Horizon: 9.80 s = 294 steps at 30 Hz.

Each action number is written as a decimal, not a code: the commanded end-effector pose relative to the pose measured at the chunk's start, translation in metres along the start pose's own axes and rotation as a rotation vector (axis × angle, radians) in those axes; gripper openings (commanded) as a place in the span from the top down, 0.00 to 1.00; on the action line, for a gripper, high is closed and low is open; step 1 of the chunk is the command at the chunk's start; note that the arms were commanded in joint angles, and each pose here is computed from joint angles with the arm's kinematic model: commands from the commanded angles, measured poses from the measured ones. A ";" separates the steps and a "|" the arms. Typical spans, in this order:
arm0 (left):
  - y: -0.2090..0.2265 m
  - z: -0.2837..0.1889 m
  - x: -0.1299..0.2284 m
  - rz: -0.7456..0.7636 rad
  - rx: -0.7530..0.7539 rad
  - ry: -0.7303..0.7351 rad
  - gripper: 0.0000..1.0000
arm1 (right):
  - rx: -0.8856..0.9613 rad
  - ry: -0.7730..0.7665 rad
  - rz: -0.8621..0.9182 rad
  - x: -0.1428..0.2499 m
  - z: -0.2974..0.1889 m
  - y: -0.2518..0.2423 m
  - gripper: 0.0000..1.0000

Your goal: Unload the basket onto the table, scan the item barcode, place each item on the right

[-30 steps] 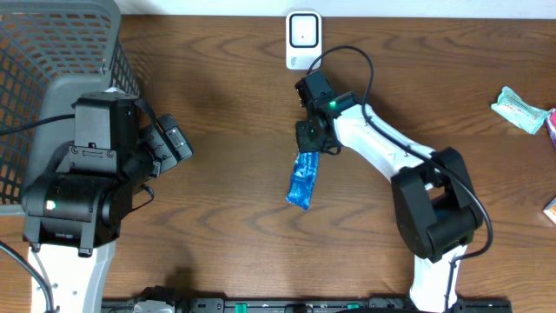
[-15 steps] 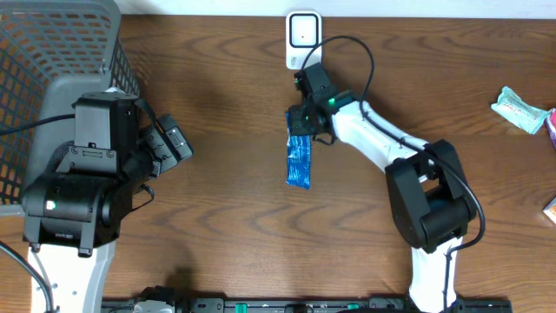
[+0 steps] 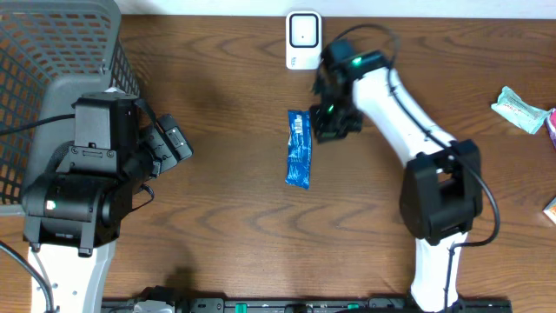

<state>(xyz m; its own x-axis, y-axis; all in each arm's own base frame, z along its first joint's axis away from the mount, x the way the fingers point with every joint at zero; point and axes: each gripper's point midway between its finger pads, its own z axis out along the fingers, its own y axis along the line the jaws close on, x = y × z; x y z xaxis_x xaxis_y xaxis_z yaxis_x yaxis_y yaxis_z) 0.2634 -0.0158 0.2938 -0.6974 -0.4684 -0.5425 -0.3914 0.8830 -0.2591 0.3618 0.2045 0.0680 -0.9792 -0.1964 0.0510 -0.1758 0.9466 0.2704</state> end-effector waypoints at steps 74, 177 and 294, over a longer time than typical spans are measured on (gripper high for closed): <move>0.002 -0.001 -0.003 -0.001 -0.011 -0.011 0.02 | 0.728 -0.485 0.095 -0.015 -0.073 -0.094 0.99; 0.002 -0.001 -0.003 -0.002 -0.011 -0.011 0.02 | -0.188 -0.898 0.308 -0.220 -0.090 0.000 0.99; 0.002 -0.001 -0.003 -0.002 -0.011 -0.010 0.02 | -0.132 -0.540 0.204 0.157 -0.095 -0.057 0.01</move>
<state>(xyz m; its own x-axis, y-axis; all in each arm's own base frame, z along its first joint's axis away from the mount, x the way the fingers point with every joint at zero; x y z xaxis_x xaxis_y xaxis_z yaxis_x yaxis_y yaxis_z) 0.2632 -0.0158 0.2937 -0.6978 -0.4683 -0.5420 -0.3916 0.8830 -0.2587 0.2260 0.0742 0.1478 -0.8973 0.3542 -0.2634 0.2119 0.8692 0.4468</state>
